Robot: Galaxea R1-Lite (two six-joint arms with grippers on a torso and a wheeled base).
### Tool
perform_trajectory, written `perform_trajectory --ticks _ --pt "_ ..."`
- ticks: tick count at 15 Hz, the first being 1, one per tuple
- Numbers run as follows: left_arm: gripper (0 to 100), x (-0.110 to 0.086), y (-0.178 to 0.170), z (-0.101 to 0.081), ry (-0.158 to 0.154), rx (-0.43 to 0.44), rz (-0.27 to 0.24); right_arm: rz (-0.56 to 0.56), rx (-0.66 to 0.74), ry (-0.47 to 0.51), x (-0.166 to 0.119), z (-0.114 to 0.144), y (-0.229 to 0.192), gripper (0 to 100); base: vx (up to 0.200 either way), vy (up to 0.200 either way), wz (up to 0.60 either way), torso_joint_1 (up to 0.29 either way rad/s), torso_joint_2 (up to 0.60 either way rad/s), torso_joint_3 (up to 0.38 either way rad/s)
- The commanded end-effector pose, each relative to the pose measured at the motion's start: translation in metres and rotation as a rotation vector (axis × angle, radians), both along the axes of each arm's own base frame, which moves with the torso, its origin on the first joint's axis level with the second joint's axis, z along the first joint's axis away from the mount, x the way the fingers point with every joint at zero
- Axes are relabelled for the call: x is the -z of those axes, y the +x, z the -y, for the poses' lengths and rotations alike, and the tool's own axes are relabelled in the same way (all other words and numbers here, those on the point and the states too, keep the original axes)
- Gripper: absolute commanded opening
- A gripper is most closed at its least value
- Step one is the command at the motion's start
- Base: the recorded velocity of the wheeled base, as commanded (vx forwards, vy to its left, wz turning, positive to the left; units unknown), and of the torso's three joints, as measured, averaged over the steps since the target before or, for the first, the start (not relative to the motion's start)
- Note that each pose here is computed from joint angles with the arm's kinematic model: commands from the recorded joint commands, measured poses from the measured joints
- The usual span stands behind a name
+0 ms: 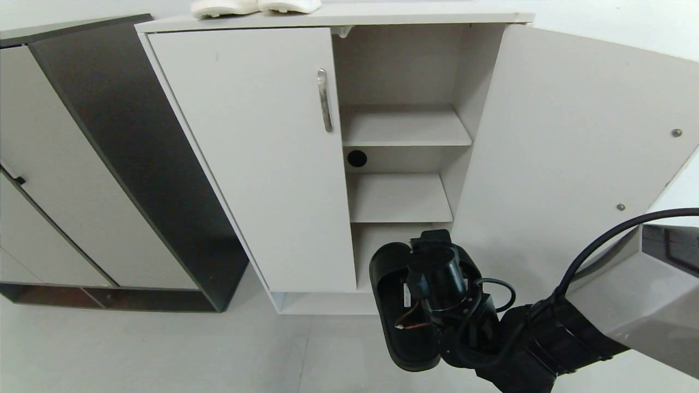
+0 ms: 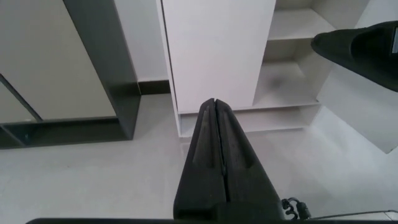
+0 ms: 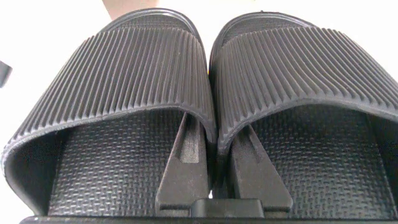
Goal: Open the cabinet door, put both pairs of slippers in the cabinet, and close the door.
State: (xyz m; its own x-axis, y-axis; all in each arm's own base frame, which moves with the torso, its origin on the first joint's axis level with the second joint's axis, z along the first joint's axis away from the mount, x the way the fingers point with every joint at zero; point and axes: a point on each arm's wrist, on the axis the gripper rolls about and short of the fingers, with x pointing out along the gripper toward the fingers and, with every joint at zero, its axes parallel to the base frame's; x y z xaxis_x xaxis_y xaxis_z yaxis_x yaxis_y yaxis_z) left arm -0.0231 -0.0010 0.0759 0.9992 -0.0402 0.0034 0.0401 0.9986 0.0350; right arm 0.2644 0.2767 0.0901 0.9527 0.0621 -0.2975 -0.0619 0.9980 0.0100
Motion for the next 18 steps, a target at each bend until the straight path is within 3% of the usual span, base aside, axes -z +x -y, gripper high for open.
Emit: perform_trajectory --ticks 1,7,9,13,18 --pt "0 0.0 0.0 0.0 0.0 0.0 -0.002 0.003 -0.004 -0.003 0.007 -0.002 0.0 0 0.0 0.0 0.0 0.007 0.0 -0.203" --pt "0 0.0 0.0 0.0 -0.001 0.0 -0.002 0.008 0.0 -0.006 0.014 -0.002 0.0 0 0.0 0.0 0.0 0.002 0.0 -0.2" --pt "0 0.0 0.0 0.0 -0.02 -0.014 -0.003 0.084 -0.025 0.023 0.007 -0.005 -0.005 0 0.0 0.0 0.0 0.005 0.01 -0.198" --pt "0 0.0 0.0 0.0 -0.02 -0.016 -0.003 0.283 -0.017 0.014 -0.01 0.003 -0.002 0 0.0 0.0 0.0 0.005 0.0 -0.196" --pt "0 0.0 0.0 0.0 -0.02 -0.016 -0.003 0.317 0.018 0.021 -0.017 0.013 0.006 0 0.0 0.0 0.0 0.005 0.0 -0.122"
